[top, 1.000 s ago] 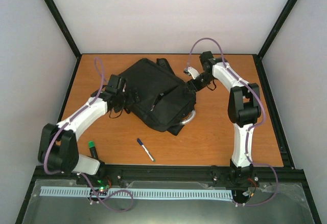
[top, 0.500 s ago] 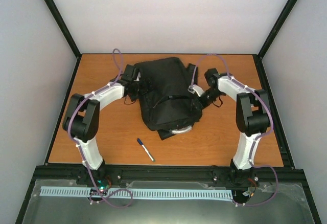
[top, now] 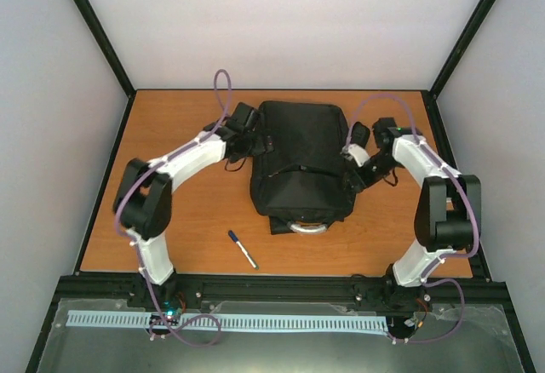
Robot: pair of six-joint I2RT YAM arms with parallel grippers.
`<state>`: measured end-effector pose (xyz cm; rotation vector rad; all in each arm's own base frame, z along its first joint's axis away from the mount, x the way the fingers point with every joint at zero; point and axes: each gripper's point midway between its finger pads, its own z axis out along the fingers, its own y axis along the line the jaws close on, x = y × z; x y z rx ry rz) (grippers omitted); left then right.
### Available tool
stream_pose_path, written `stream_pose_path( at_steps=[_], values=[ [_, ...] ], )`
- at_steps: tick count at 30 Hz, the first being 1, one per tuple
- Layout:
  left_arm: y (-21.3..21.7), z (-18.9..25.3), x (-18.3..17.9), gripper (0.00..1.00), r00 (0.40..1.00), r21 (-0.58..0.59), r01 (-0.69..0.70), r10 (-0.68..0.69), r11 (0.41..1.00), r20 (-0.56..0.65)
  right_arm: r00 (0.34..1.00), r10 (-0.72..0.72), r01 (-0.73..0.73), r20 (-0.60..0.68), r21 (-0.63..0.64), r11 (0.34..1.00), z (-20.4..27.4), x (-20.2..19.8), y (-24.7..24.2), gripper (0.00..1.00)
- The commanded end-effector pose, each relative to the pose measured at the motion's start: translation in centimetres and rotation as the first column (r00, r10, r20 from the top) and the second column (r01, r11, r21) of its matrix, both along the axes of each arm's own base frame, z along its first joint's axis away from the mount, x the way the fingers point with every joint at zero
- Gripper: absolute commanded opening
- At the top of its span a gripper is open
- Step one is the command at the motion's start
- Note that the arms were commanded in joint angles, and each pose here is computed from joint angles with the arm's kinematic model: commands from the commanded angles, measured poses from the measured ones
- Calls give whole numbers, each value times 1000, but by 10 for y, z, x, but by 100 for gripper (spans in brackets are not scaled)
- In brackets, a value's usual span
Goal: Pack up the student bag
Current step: Adjust the student bag at the center of the board, then adjust the stationery at the center of the board.
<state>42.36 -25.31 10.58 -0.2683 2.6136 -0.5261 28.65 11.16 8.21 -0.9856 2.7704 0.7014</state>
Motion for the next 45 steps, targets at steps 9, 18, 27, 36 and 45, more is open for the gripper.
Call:
stream_pose_path(
  at_steps=[9, 18, 27, 36, 45],
  values=[
    [91, 94, -143, 100, 920, 334, -318, 203, 887, 334, 969, -132, 133, 210, 8, 991, 61, 51, -26, 65],
    [51, 109, -240, 100, 857, 602, -239, -127, 762, 500, 951, -179, 185, 251, 1, 983, 73, 71, -30, 67],
    [53, 61, -261, 100, 927, 617, -89, -163, 782, 339, 950, -187, 166, 249, 100, 981, 80, 70, -15, 68],
    [61, -14, -268, 85, 992, 440, 90, -120, 894, 41, 950, -192, 141, 246, 210, 968, 77, 61, 0, 67],
    [52, -46, -262, 75, 985, 284, 159, -132, 945, -113, 944, -188, 105, 270, 295, 950, 78, 50, 11, 66]
  ],
)
